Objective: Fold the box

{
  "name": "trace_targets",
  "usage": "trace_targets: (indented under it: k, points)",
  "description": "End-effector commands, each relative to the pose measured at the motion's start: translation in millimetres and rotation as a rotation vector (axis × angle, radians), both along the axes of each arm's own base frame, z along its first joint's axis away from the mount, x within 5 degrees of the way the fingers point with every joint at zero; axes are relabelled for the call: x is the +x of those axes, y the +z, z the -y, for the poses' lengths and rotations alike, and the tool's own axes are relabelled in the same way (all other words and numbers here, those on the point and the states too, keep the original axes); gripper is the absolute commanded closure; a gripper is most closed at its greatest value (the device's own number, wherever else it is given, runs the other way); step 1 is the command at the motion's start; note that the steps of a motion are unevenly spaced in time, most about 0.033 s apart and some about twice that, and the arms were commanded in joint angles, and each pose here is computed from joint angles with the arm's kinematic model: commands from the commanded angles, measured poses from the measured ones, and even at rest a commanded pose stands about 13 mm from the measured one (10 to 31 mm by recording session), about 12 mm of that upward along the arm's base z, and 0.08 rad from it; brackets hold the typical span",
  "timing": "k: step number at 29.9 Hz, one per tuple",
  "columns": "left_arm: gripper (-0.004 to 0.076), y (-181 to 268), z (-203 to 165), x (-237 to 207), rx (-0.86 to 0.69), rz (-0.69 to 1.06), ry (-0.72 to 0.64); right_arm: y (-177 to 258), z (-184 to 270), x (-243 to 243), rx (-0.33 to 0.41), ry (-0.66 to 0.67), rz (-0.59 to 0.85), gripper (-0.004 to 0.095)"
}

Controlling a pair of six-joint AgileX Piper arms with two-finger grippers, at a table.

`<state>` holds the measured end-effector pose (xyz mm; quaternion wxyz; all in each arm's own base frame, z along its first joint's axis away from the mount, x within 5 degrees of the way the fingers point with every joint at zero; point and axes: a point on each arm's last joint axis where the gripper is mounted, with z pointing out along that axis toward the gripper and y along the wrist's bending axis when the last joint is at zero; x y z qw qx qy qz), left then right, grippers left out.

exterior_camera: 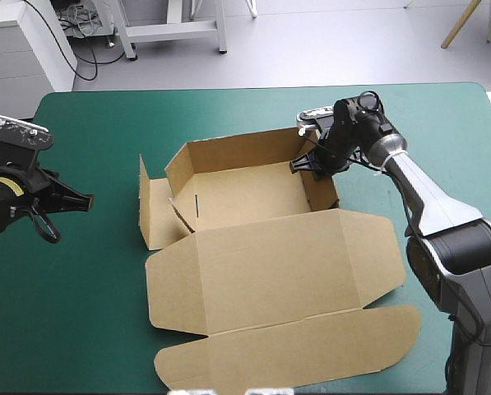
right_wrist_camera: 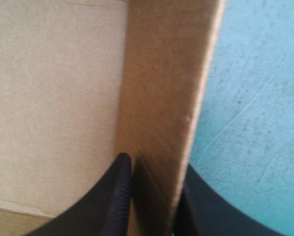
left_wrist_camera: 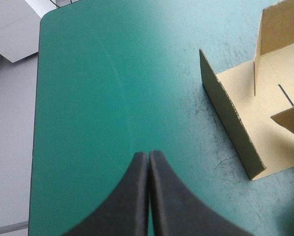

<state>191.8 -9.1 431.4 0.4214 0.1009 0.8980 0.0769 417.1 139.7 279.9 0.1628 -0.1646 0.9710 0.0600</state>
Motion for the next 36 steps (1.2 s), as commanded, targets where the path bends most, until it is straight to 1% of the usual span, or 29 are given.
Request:
trace_targets:
  k: [1,7,10,12,16,20,22,24,28,30,36]
  points:
    - [0.0734,14.6,-0.6,-3.3,-0.010,0.094,0.001,31.2,7.9,-3.2,0.037,-0.006,0.093,0.0928]
    - [0.0734,13.4,-0.9,-4.1,-0.007,0.078,0.002,40.1,13.0,-2.9,0.041,-0.011,0.118,0.0927]
    - [0.0734,13.5,-1.2,-4.1,-0.003,0.078,0.004,62.1,22.7,-8.9,0.049,0.004,0.143,0.0927]
    - [0.0734,13.5,-1.2,-4.1,-0.024,0.080,0.020,81.8,33.3,-14.4,0.063,0.016,0.185,0.0927]
    - [0.0734,12.8,0.5,-3.5,-0.056,0.075,0.022,121.3,58.0,-32.2,0.136,0.029,0.282,0.0928]
    - [0.0732,6.6,1.1,4.5,-0.049,0.035,0.026,161.4,83.0,-57.4,0.233,0.027,0.389,0.0928]
    - [0.0724,1.1,-0.5,11.0,-0.041,0.001,0.052,176.5,92.7,-69.0,0.258,0.021,0.435,0.0927]
    - [0.0705,-3.6,-4.3,17.5,-0.050,-0.023,0.075,190.6,102.3,-81.6,0.261,0.005,0.480,0.0928]
    - [0.0706,-16.4,-19.6,35.9,-0.120,-0.075,0.123,211.4,116.3,-103.1,0.235,-0.006,0.557,0.0928]
    - [0.0706,-23.5,-28.5,44.1,-0.162,-0.106,0.122,218.7,120.8,-111.6,0.223,-0.010,0.585,0.0928]
    - [0.0706,-52.0,-60.9,66.0,-0.448,-0.153,0.023,232.0,134.0,-128.2,0.201,-0.046,0.637,0.0928]
